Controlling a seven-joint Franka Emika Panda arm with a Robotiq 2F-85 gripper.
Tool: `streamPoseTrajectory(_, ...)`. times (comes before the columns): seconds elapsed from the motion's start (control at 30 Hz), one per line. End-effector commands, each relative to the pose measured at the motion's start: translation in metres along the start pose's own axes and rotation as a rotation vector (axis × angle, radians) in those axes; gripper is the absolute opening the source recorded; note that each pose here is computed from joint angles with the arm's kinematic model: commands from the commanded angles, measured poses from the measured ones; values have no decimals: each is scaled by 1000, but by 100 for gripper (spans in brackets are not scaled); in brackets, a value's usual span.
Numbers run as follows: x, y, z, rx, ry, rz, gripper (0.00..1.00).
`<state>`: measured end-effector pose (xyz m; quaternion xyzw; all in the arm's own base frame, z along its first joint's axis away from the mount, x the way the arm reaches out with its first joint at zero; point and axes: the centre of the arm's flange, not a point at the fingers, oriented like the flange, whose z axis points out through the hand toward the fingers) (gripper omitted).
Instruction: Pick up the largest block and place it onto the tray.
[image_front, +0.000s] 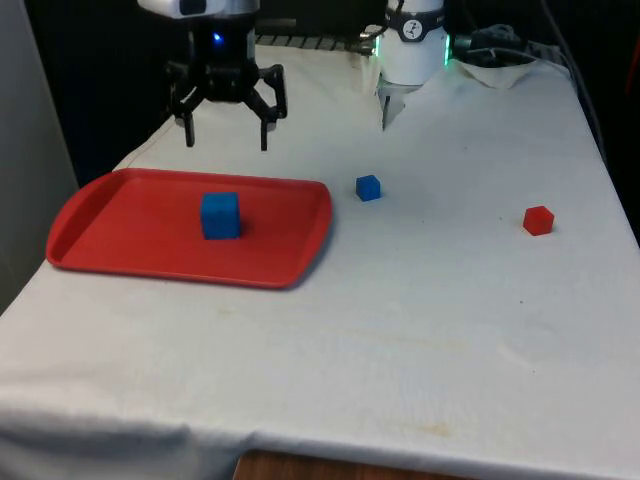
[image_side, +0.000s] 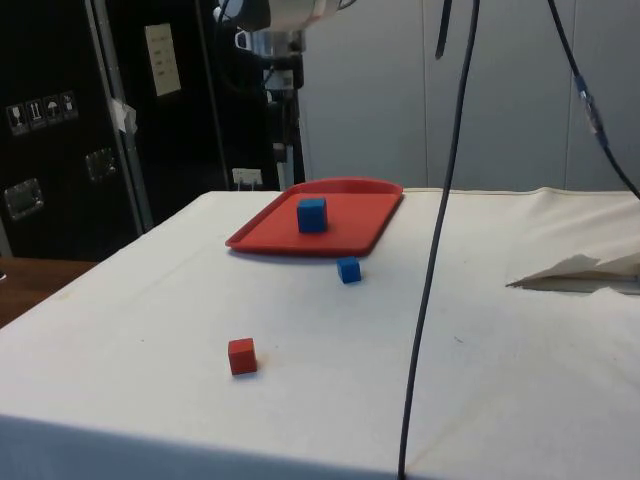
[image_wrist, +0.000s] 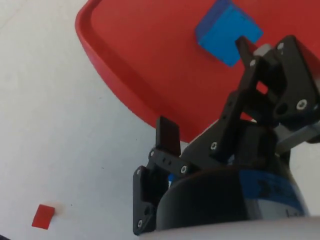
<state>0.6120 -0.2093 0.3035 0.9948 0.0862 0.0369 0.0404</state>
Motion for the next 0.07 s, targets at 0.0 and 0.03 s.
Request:
streamPoseTrajectory(0.0,1,-4,-2,-8,-4,0,100)
streamPoseTrajectory(0.03,2,-4,-1,-3,-1,-1,100)
